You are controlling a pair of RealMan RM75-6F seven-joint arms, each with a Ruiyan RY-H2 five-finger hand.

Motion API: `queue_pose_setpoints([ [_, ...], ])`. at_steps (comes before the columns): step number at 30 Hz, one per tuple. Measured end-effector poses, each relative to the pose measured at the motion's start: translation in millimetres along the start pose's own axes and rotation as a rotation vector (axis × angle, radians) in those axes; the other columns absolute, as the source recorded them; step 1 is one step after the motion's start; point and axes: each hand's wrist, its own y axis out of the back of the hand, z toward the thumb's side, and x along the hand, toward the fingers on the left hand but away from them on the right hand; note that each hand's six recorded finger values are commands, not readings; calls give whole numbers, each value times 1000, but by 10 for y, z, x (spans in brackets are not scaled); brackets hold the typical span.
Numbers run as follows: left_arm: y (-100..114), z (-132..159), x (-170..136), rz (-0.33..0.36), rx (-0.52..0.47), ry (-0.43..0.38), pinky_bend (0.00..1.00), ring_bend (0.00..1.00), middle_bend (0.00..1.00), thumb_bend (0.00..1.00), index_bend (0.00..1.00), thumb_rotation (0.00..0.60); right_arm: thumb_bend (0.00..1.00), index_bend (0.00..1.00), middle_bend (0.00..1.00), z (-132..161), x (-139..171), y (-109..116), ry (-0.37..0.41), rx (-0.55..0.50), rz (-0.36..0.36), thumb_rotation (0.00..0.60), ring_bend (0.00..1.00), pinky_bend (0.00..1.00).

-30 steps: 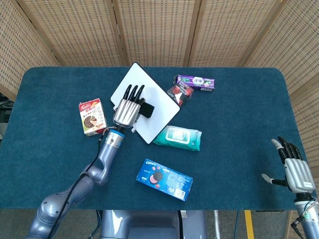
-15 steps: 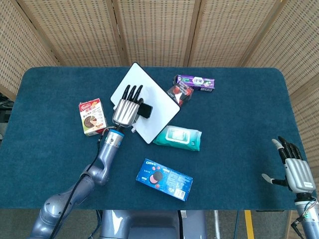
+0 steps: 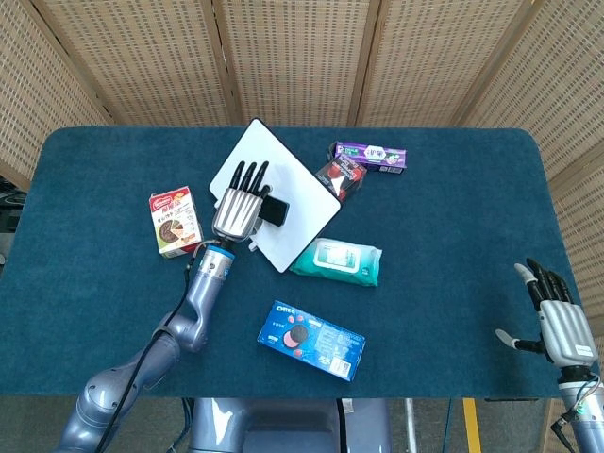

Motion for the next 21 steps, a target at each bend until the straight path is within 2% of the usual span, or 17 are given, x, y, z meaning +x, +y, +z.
queue_pose_setpoints([
  [3, -11, -5, -14, -2, 2, -3, 0, 0, 0, 180, 55, 600, 46, 25, 0, 2, 0, -3, 1, 0, 1, 600, 0, 0],
  [6, -19, -7, -34, -4, -5, -4, 0, 0, 0, 150, 8, 600, 50, 25, 0, 6, 2, -2, 2, 1, 0, 600, 0, 0],
  [10, 9, 1, -94, 18, -33, -15, 0, 0, 0, 112, 0, 600, 48, 25, 0, 2, 3, 3, 1, 2, -2, 600, 0, 0],
  [15, 158, -7, -252, 94, -110, -42, 0, 0, 0, 3, 0, 600, 47, 25, 0, 5, 5, 3, 3, 6, -2, 600, 0, 0],
  [21, 412, -114, -608, 192, -216, -66, 0, 0, 0, 0, 0, 600, 28, 25, 0, 1, 13, 29, 8, 29, -7, 600, 0, 0],
])
